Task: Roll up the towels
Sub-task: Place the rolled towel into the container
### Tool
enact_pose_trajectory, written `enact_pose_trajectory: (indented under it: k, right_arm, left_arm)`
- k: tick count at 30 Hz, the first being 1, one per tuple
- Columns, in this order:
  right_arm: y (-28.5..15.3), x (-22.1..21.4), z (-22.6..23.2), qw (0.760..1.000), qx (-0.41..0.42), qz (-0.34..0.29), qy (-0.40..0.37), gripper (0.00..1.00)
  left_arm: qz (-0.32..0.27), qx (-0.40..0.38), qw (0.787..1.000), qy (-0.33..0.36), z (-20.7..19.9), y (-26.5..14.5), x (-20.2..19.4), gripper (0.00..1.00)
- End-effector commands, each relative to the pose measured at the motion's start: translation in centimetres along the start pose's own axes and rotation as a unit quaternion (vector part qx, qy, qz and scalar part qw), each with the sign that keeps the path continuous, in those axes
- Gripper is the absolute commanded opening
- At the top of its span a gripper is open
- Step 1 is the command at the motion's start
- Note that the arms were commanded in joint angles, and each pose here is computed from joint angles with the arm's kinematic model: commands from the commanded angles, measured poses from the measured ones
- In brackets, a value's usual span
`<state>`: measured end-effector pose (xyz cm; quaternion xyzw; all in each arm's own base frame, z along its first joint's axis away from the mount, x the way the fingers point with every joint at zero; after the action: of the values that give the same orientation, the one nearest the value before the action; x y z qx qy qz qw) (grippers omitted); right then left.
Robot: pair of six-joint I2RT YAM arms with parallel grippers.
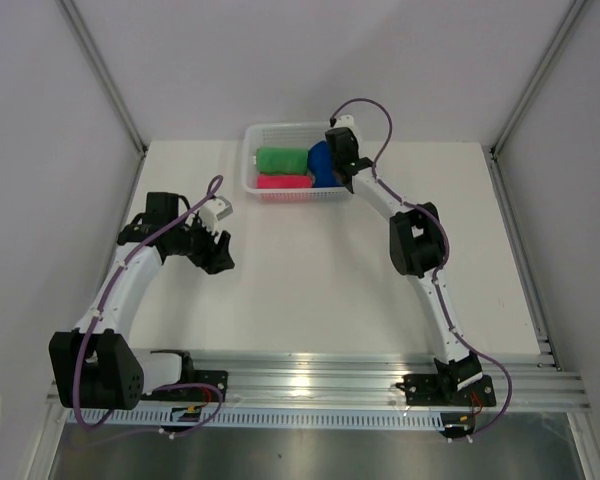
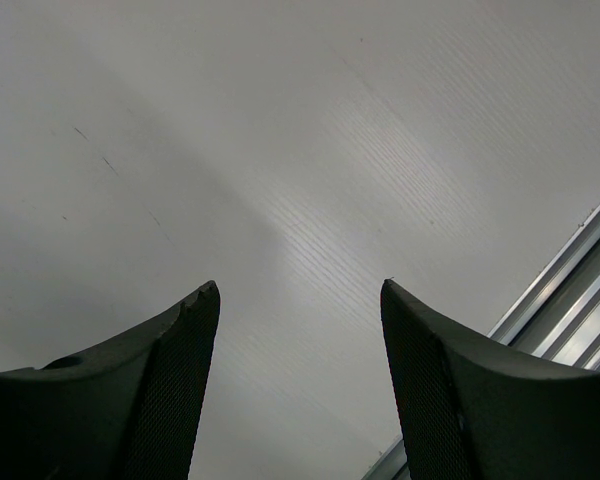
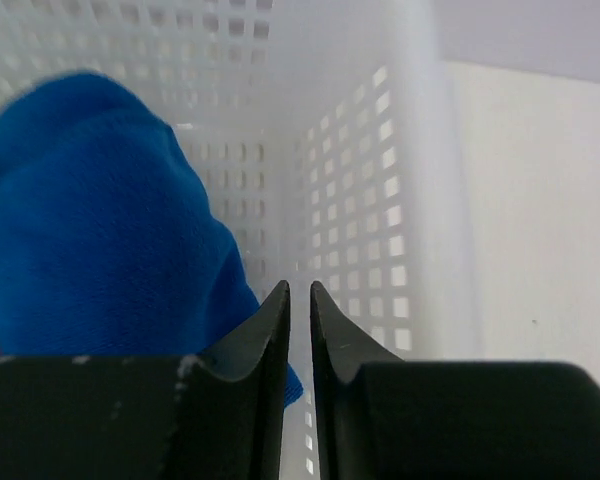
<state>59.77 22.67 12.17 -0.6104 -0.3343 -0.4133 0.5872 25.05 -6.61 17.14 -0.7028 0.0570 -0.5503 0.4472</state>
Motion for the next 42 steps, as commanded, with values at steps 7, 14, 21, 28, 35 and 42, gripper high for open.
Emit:
enact_pose_trajectory:
  k: [7, 14, 21, 28, 35, 42]
  right_arm:
    - [1.1, -3.5, 0.7, 0.996, 0.0, 0.044, -0.073, 0.16]
    - [0.6, -5.9, 1.0, 0.993, 0.013, 0.095, -0.066, 0.15]
    - [-0.3, -4.9, 1.9, 0.989, 0.077, 0.114, 0.061, 0.12]
    - [-0.6, -3.2, 2.0, 0.984, 0.109, 0.106, 0.088, 0.1]
    - [-1.3, -1.7, 1.2, 0.986, 0.086, 0.095, 0.108, 0.19]
    - [-1.7, 0.7, -0.3, 0.993, 0.03, 0.044, 0.104, 0.28]
  left_arm:
    - [-0.006, 0.001, 1.0, 0.0, 0.2, 0.0, 0.0, 0.69]
    - [-0.008, 0.001, 1.0, 0.002, 0.3, 0.0, 0.1, 0.69]
    - [-0.017, 0.004, 1.0, -0.002, 0.5, 0.1, 0.5, 0.69]
    - [-0.015, 0.006, 1.0, 0.0, 0.5, 0.0, 0.4, 0.69]
    - [-0.014, 0.007, 1.0, 0.002, 0.5, 0.0, 0.4, 0.69]
    - [-0.012, 0.01, 1.0, 0.002, 0.7, 0.0, 0.4, 0.69]
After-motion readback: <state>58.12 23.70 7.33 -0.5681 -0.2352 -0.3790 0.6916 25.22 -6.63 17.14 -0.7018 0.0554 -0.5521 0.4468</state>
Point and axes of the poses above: each gripper's point midway between its finger pads, its own y axis out along the fingers, its own z axis along the line the jaws close on, x = y × z, the point moved 4 cm from there along -y, back along the fingers, and after that the axes turned 14 degrees about y, right-handed, at the moved point
